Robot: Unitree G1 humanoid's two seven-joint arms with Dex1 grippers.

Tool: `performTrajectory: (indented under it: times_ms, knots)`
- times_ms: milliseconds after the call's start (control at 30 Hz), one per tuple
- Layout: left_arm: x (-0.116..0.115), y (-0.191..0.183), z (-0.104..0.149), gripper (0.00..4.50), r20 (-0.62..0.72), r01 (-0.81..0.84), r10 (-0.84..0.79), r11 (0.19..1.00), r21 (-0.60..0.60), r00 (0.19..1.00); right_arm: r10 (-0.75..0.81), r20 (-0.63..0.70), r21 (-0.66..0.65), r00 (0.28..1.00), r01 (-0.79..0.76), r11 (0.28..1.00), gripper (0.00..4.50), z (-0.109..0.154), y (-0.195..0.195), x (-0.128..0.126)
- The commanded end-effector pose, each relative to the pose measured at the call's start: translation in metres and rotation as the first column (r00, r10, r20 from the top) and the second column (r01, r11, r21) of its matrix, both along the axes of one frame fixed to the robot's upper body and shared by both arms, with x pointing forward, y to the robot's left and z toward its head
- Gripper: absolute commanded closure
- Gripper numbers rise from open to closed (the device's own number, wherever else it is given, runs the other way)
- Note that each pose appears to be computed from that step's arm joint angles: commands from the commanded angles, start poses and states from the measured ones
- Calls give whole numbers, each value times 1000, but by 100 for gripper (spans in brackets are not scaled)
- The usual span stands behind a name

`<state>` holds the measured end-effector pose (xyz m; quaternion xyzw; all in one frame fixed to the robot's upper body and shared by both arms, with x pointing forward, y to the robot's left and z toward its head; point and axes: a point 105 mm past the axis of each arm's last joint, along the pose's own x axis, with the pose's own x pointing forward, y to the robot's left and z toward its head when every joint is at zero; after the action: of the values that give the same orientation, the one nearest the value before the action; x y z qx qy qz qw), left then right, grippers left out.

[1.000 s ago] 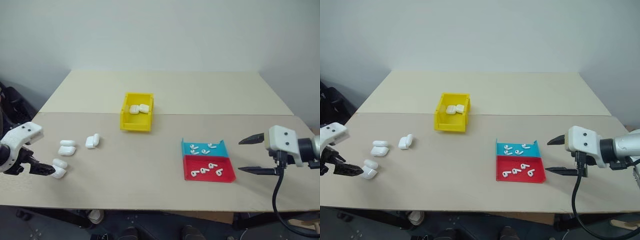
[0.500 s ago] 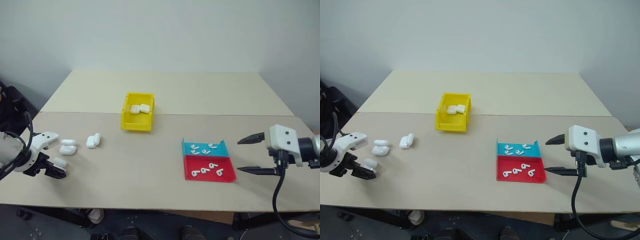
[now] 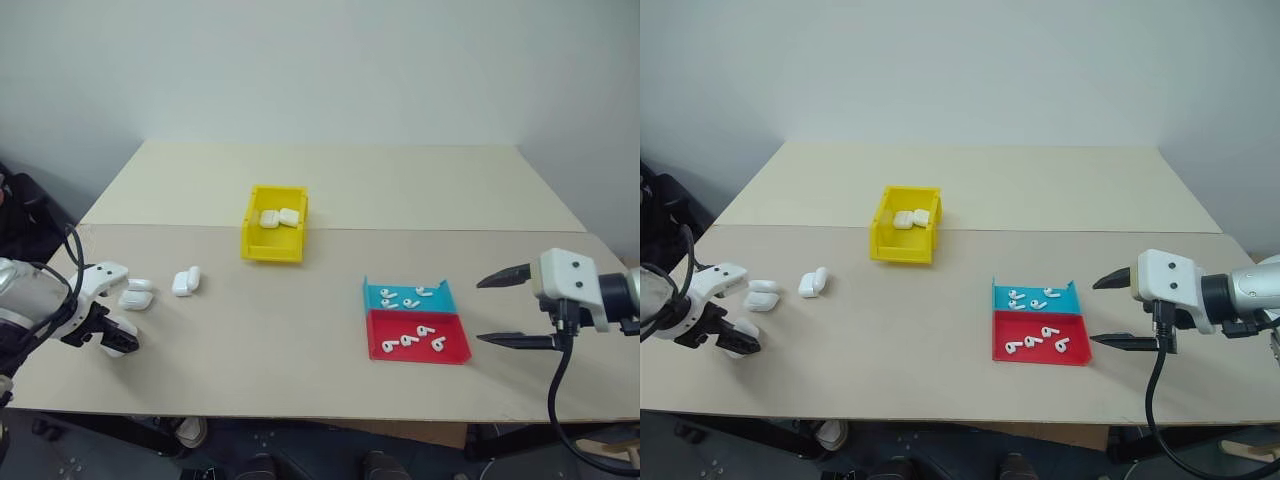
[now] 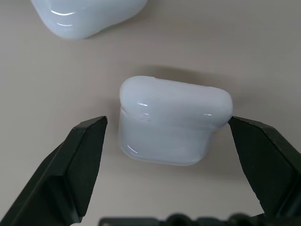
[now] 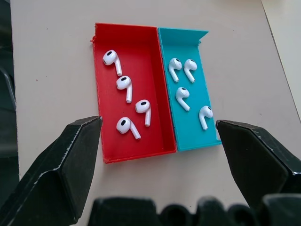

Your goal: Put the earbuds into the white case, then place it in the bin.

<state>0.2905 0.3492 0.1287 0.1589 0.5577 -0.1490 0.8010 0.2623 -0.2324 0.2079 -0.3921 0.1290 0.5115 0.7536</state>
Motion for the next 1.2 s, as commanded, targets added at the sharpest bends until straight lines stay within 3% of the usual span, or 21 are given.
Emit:
performTrajectory:
  times_ms: [33, 200, 867, 1000, 1100, 1200]
  knots:
    - [-3, 3, 5, 0, 1, 19, -19, 1000, 20, 1000, 3, 48, -11, 999, -3, 1000, 2, 15, 0, -1]
    - [-9, 5, 5, 0, -19, 97, -97, 995, 35, 995, 4, 46, -8, 999, -3, 1000, 2, 12, 1, -1]
    - [0, -1, 0, 0, 4, 88, -88, 996, 26, 996, -1, 50, -22, 999, 2, 1000, 2, 9, 0, -2]
    - [-5, 6, -4, 79, -30, 99, -97, 993, 68, 995, -2, 54, -22, 999, 3, 1000, 0, 9, 0, -1]
    - [-6, 3, -1, 173, -29, 105, -103, 993, 53, 994, -1, 55, -21, 998, 3, 1000, 0, 9, 0, 0]
    - [-6, 4, -1, 173, -26, 99, -98, 993, 58, 995, 1, 58, -18, 998, 0, 1000, 0, 9, 2, 1]
